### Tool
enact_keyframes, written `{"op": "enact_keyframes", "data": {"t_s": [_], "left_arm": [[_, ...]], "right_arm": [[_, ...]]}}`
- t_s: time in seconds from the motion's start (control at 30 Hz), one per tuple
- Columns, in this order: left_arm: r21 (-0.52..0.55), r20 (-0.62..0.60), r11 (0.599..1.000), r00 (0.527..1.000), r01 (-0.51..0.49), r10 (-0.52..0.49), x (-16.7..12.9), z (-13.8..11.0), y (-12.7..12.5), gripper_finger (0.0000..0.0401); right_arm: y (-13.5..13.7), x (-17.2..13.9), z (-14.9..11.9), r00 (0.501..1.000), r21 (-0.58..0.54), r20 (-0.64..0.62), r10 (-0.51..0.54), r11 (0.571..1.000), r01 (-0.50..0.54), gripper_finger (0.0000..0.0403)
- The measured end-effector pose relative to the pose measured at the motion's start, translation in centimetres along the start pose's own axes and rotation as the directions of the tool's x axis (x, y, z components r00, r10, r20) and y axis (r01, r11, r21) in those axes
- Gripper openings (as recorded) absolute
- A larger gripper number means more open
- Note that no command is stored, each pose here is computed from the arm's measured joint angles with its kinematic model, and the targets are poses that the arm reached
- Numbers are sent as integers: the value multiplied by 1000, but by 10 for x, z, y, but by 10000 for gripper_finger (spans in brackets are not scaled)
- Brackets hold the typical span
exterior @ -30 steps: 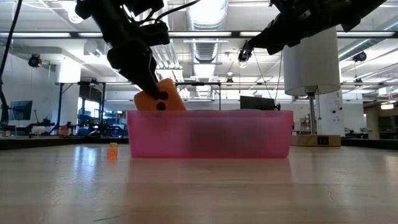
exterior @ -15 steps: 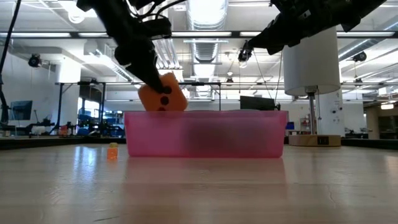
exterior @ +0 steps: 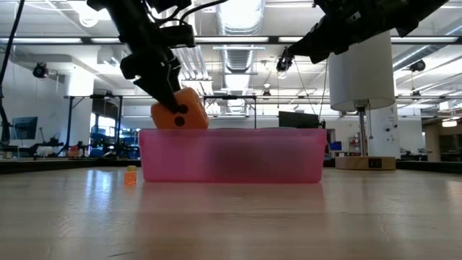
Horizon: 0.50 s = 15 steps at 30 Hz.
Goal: Pick & Place Dice
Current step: Put the large die into the pink bin
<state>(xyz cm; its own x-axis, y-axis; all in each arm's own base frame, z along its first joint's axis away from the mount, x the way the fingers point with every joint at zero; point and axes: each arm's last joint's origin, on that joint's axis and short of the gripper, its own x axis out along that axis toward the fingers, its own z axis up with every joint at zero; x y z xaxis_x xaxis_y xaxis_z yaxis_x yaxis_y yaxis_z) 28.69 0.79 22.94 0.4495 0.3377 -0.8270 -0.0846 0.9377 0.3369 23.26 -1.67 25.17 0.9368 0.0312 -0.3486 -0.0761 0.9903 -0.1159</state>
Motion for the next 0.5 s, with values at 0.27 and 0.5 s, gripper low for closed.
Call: {"op": "enact_keyframes", "data": {"t_s": [0.27, 0.5], "left_arm": [[3, -9, 999, 999, 37, -37, 8, 1, -4, 400], [-9, 3, 1000, 1000, 21, -21, 12, 3, -3, 399]], "right_arm": [[0, 0, 0, 1000, -1, 0, 0, 1000, 0, 8], [0, 0, 0, 1000, 0, 0, 0, 1000, 0, 8]]}}
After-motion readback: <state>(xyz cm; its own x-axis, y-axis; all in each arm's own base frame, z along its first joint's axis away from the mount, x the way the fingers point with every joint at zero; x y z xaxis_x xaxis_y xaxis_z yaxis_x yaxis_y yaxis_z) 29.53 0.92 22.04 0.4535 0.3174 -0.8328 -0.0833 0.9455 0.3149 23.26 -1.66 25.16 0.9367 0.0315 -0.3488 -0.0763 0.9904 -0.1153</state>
